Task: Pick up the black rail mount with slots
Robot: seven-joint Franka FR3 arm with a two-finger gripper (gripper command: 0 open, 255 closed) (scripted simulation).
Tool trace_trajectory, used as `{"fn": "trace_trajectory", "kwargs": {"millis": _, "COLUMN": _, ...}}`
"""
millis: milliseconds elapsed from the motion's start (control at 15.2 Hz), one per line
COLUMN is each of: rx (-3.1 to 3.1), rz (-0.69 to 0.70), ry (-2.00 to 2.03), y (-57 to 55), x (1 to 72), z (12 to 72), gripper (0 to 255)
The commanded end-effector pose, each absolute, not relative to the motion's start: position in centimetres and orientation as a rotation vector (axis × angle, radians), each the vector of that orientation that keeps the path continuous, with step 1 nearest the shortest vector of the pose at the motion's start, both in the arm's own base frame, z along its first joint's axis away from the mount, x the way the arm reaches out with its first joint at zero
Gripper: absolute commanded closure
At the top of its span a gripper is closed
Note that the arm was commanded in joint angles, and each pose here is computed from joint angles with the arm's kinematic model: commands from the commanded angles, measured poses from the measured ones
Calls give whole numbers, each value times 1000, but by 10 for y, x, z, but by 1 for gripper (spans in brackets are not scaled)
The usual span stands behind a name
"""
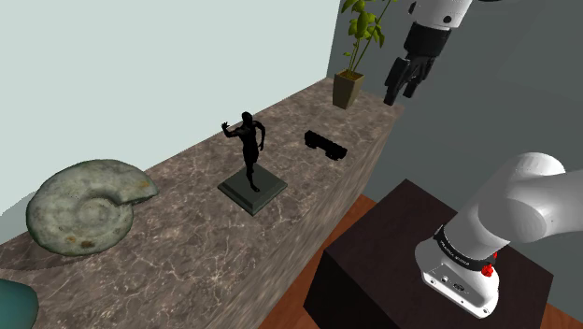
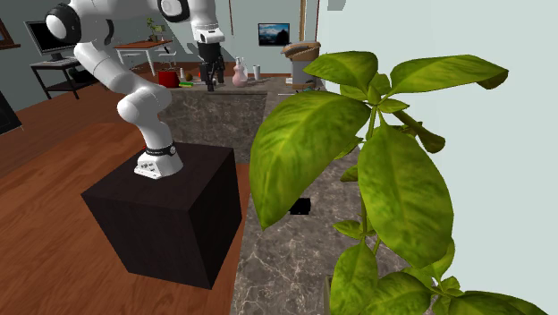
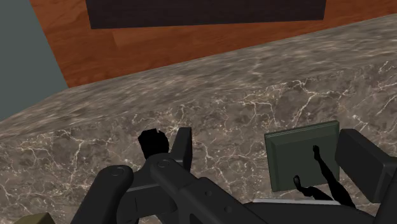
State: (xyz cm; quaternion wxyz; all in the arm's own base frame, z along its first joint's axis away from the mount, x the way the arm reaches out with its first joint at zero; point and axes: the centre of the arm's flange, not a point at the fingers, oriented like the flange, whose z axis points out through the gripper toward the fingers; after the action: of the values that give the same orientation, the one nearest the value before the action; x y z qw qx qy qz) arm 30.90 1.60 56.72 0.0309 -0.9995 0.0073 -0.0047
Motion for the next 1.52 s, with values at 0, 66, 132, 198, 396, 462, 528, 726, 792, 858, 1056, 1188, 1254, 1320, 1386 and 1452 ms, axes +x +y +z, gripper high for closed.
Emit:
{"fn": "trace_trajectory", "kwargs": {"millis": 0, "rx": -3080, "rz": -15, "ry": 23, "y": 16, "x": 309, "z": 567, "gripper": 0}}
{"fn": "trace_trajectory", "kwargs": {"millis": 66, "rx": -3081, "rz": -14, "ry": 21, "y": 12, "x": 317, "z": 557, "gripper": 0}}
{"fn": "trace_trajectory", "kwargs": {"millis": 132, "rx": -3082, "rz": -14, "ry": 19, "y": 8, "x": 324, "z": 547, "gripper": 0}}
{"fn": "trace_trajectory", "kwargs": {"millis": 198, "rx": -3083, "rz": -13, "ry": 17, "y": 4, "x": 332, "z": 538, "gripper": 0}}
{"fn": "trace_trajectory", "kwargs": {"millis": 396, "rx": -3087, "rz": -12, "ry": 11, "y": -9, "x": 355, "z": 508, "gripper": 0}}
{"fn": "trace_trajectory", "kwargs": {"millis": 462, "rx": -3088, "rz": -12, "ry": 9, "y": -13, "x": 363, "z": 498, "gripper": 0}}
{"fn": "trace_trajectory", "kwargs": {"millis": 528, "rx": -3089, "rz": -11, "ry": 6, "y": -17, "x": 370, "z": 488, "gripper": 0}}
{"fn": "trace_trajectory", "kwargs": {"millis": 726, "rx": -3093, "rz": -10, "ry": 0, "y": -30, "x": 394, "z": 459, "gripper": 0}}
{"fn": "trace_trajectory", "kwargs": {"millis": 792, "rx": -3094, "rz": -9, "ry": -2, "y": -34, "x": 401, "z": 449, "gripper": 0}}
{"fn": "trace_trajectory", "kwargs": {"millis": 858, "rx": -3095, "rz": -9, "ry": -4, "y": -38, "x": 409, "z": 439, "gripper": 0}}
{"fn": "trace_trajectory", "kwargs": {"millis": 1056, "rx": -3099, "rz": -8, "ry": -10, "y": -51, "x": 432, "z": 410, "gripper": 0}}
{"fn": "trace_trajectory", "kwargs": {"millis": 1188, "rx": -3101, "rz": -7, "ry": -14, "y": -59, "x": 448, "z": 390, "gripper": 0}}
{"fn": "trace_trajectory", "kwargs": {"millis": 1254, "rx": -3102, "rz": -6, "ry": -16, "y": -64, "x": 455, "z": 381, "gripper": 0}}
{"fn": "trace_trajectory", "kwargs": {"millis": 1320, "rx": -3103, "rz": -6, "ry": -18, "y": -68, "x": 463, "z": 371, "gripper": 0}}
{"fn": "trace_trajectory", "kwargs": {"millis": 1386, "rx": -3105, "rz": -5, "ry": -20, "y": -72, "x": 471, "z": 361, "gripper": 0}}
{"fn": "trace_trajectory", "kwargs": {"millis": 1452, "rx": -3106, "rz": -5, "ry": -22, "y": -76, "x": 478, "z": 351, "gripper": 0}}
